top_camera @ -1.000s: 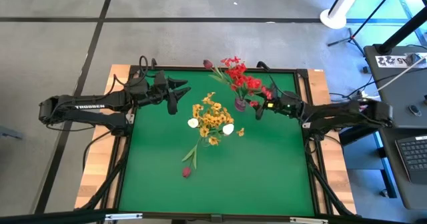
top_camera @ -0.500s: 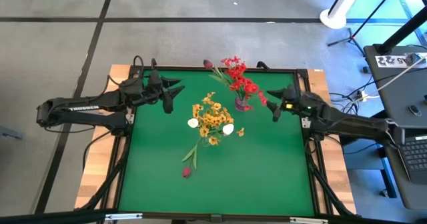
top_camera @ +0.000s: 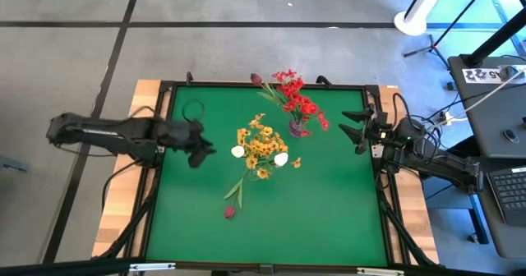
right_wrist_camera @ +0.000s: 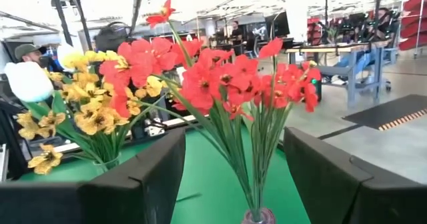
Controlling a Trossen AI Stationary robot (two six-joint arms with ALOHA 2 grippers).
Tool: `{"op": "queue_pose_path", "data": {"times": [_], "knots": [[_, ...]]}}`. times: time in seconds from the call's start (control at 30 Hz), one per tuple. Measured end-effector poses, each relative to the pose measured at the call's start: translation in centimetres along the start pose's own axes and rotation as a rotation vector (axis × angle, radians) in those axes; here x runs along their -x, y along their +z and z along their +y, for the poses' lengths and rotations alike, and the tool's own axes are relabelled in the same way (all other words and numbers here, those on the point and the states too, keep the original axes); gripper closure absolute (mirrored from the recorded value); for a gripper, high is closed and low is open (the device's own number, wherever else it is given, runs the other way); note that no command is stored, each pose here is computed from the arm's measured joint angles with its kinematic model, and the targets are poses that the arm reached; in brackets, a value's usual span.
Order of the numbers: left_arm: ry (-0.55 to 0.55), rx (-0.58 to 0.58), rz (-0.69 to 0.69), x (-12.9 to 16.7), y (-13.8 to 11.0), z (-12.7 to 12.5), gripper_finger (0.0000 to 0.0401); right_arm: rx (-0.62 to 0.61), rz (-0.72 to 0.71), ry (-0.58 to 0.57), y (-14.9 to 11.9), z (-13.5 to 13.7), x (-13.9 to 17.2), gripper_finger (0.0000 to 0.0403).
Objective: Sort flowers into vase by color
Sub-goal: Put the red tulip into the violet vase
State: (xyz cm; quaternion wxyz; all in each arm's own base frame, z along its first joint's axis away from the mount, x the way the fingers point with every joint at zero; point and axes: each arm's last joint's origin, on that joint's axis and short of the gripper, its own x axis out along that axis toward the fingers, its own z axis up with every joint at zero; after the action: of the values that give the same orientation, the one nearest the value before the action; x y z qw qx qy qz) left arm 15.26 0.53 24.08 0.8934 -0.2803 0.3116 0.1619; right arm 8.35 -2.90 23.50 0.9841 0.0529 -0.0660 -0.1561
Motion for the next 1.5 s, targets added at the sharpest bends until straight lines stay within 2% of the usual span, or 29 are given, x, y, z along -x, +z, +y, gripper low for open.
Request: {"op": "queue_pose_path", "data": {"times": [0.23,0.4,0.57,0.67,1.0,1.1,1.3,1.4,1.5], "knots": [[-0.110,-0.011,0.128,-4.6,-3.4,-5.6,0.0239,0.000,0.000,-0.002,0.0,0.0,0.0,0.0150],[-0.090,-0.027,0.148,-7.8,-6.8,-8.2,0.0239,0.000,0.007,-0.004,-0.1,0.0,0.0,0.0150],[-0.016,0.019,0.155,-10.5,-9.6,-8.8,0.0239,-0.001,0.008,-0.005,-0.1,0.0,0.0,0.0150],[0.052,0.005,0.181,-11.8,-10.6,-8.8,0.0239,-0.001,0.007,-0.008,-0.1,0.0,0.0,0.0150],[0.177,-0.067,0.233,-13.7,-11.1,-9.2,0.0240,-0.006,0.023,-0.015,-0.2,-0.1,0.0,0.0150],[0.193,-0.097,0.227,-13.7,-10.9,-9.3,0.0265,-0.008,0.030,-0.019,-0.3,-0.1,0.0,0.0150],[0.230,-0.153,0.241,-13.6,-10.7,-9.4,0.0386,-0.024,0.033,-0.019,-0.3,-0.1,0.0,0.0150],[0.275,-0.183,0.287,-13.1,-10.4,-9.5,0.0396,-0.024,0.033,-0.019,-0.3,-0.1,0.0,0.0150],[0.409,-0.231,0.359,-11.4,-9.6,-9.0,0.0399,-0.024,0.033,-0.019,-0.3,-0.1,0.0,0.0150]]}}
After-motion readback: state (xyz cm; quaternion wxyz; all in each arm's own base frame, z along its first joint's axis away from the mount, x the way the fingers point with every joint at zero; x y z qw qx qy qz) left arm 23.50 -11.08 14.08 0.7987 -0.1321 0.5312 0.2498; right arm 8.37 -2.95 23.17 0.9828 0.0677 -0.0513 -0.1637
